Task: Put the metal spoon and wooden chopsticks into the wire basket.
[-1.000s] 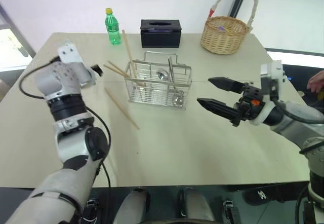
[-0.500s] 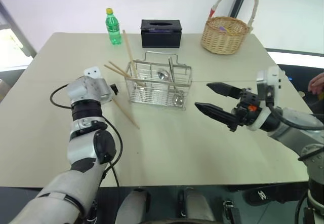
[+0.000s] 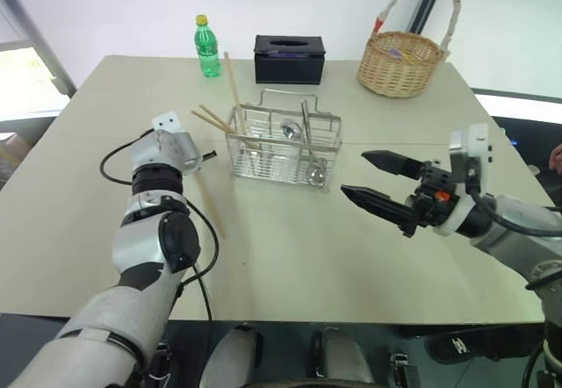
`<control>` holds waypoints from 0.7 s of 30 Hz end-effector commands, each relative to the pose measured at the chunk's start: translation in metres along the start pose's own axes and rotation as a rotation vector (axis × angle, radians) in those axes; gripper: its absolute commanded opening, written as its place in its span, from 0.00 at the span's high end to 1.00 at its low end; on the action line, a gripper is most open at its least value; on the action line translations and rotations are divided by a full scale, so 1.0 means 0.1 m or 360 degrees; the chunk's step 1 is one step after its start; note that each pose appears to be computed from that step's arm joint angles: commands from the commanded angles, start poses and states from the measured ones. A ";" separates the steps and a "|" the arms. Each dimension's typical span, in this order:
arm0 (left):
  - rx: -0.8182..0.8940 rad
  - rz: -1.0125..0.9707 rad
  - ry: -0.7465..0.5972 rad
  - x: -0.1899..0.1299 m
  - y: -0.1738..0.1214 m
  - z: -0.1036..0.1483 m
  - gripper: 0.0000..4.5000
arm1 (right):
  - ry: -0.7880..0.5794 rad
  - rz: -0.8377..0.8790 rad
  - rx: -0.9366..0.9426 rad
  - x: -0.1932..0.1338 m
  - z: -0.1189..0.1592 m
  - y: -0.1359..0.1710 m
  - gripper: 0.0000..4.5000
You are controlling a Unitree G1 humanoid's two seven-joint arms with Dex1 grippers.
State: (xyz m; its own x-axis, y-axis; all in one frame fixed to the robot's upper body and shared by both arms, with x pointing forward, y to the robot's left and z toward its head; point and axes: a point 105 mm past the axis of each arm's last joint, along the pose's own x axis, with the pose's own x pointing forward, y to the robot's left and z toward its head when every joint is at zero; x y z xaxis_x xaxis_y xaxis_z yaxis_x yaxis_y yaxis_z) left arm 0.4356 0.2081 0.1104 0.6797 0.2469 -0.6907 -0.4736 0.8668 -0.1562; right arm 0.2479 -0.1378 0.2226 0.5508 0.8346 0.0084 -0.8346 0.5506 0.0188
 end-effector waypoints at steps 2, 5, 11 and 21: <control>-0.0019 0.0032 -0.0253 -0.10 0.15 0.41 1.00 | -0.0053 0.0031 -0.0061 0.00 0.11 0.04 0.00; -0.0095 -0.0029 -0.0580 -0.28 0.27 0.90 1.00 | -0.0048 0.0038 -0.0054 0.00 0.11 0.03 0.00; -0.0265 -0.0704 -0.1424 -1.28 0.04 2.02 1.00 | -0.0043 0.0062 -0.0034 0.02 0.14 0.03 0.00; -0.0079 -0.1926 -0.1625 -2.29 -0.70 2.11 1.00 | -0.0037 0.0076 -0.0008 0.05 0.10 0.07 0.00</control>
State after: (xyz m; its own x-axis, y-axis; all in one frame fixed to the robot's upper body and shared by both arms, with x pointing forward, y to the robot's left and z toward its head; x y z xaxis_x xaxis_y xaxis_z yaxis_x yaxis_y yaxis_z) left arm 0.4394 0.1939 0.4182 0.7738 -0.2865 0.5650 0.5343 0.7743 -0.3391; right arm 0.2499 -0.1331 0.2255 0.5265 0.8502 0.0079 -0.8498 0.5259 0.0370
